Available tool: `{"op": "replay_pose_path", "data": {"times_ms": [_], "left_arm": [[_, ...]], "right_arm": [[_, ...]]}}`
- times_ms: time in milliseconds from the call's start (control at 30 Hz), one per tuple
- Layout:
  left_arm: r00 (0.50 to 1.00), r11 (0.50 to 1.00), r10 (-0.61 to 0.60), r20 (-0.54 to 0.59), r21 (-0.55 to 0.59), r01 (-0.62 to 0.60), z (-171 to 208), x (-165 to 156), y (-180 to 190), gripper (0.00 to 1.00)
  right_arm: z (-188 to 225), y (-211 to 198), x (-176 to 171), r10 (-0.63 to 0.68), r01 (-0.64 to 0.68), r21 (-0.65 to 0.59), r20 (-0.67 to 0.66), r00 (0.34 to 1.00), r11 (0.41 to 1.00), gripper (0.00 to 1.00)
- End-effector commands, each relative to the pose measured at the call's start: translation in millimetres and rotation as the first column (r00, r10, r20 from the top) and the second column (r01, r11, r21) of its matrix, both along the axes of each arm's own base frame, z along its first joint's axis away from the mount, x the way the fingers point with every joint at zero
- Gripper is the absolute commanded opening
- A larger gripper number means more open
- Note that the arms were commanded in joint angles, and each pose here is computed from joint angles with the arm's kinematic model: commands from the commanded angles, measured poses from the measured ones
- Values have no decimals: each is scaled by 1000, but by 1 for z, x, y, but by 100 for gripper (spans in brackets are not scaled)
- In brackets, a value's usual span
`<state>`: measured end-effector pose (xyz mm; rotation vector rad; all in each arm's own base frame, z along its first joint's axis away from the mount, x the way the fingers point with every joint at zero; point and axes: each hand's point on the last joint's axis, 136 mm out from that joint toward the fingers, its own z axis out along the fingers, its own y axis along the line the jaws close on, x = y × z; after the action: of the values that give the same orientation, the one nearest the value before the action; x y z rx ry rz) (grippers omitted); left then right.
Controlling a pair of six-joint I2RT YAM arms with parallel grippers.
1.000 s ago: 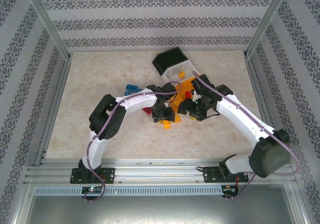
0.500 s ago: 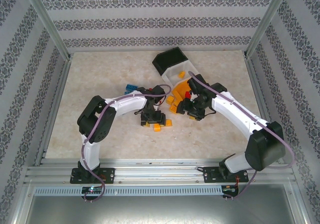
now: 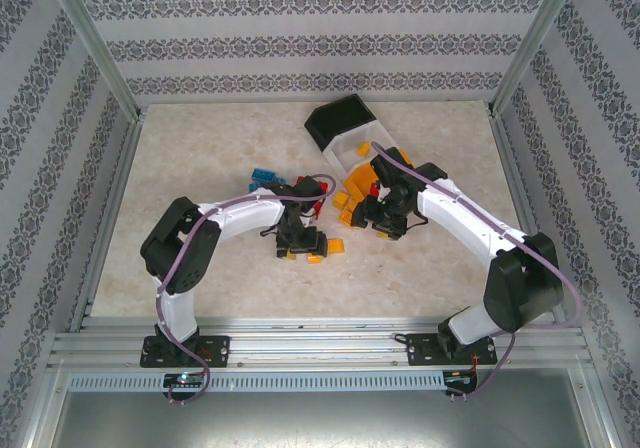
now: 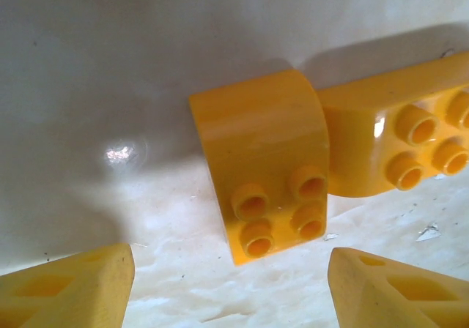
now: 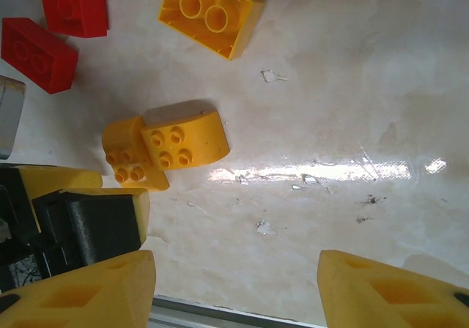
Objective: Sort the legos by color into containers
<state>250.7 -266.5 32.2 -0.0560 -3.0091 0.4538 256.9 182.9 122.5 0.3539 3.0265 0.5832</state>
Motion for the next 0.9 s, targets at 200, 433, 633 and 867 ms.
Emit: {"op": "replay_pose_path", "data": {"times_ms": [200, 433, 633, 867], "left_arm": [[999, 1000, -21, -25, 16, 22, -14, 7, -3, 66], [1000, 1000, -14, -18, -15, 14, -9, 13, -13, 72], [1000, 1000, -10, -13, -15, 9, -12, 20, -19, 70], [999, 999, -36, -24, 23, 36, -20, 24, -17, 55]], "right_arm": [[4, 4, 1, 13, -14, 7, 18, 1000, 1000, 60], [-1, 1, -3, 25, -25, -2, 10, 1000, 1000, 60], [-4, -2, -5, 26, -26, -8, 6, 1000, 1000, 60], [-2, -4, -2, 13, -13, -6, 11, 1000, 1000, 60]]}}
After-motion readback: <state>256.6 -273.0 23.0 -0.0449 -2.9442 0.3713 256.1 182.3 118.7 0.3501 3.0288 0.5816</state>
